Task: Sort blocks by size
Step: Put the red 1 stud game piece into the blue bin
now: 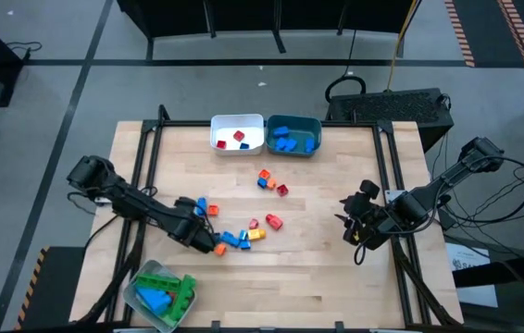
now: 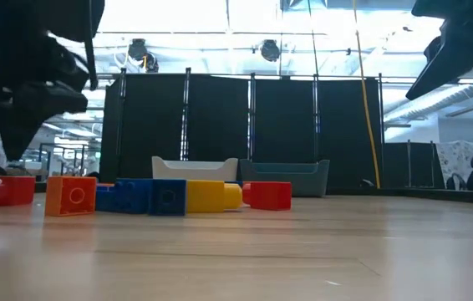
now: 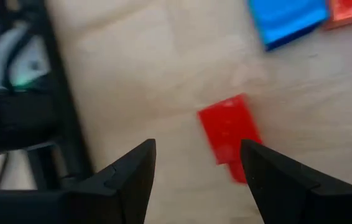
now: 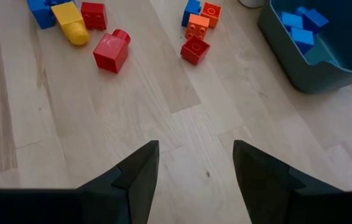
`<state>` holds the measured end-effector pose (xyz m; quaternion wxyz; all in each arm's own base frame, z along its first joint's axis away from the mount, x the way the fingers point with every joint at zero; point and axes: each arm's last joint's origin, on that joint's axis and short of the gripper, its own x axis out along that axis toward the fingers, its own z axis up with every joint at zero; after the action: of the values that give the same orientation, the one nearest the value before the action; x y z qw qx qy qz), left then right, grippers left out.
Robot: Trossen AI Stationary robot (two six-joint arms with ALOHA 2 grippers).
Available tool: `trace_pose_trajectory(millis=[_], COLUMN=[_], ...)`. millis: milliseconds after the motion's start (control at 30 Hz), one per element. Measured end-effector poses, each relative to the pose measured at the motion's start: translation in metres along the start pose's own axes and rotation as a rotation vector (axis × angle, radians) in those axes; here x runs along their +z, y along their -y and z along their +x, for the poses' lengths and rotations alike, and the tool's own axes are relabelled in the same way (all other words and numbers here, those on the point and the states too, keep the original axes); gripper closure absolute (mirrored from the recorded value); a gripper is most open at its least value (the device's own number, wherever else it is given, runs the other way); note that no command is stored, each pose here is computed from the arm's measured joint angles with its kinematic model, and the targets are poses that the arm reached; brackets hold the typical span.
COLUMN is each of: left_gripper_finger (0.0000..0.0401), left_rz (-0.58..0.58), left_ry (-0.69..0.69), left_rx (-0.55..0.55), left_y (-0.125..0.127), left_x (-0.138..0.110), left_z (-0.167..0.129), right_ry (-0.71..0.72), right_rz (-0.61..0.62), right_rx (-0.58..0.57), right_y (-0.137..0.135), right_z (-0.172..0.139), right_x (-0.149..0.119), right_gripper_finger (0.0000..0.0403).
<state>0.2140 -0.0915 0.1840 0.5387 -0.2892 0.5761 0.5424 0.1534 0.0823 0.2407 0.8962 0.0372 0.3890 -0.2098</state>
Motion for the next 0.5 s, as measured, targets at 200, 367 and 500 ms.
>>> trace_pose_trajectory(millis=[200,367,500], left_gripper_finger=[0.0166,0.0166,0.0166], left_rz=[-0.032,-0.048,-0.063], left_ry=[-0.017,-0.015,-0.020], left_rx=[-0.081,-0.064,-0.089], left_y=[0.008,0.006,0.008], left_x=[0.003,0.003,0.002], left_z=[0.013,0.018,0.023], right_ry=[0.000,0.000,0.000], right_rz=[-0.005,-0.005,-0.005], right_rx=[0.000,0.001,0.000], right_y=[0.000,0.000,0.000], right_z=[0.000,0.000,0.000], right_x=[0.000,0.000,0.000], right_gripper_finger=[0.0211,0.0211,0.0211])
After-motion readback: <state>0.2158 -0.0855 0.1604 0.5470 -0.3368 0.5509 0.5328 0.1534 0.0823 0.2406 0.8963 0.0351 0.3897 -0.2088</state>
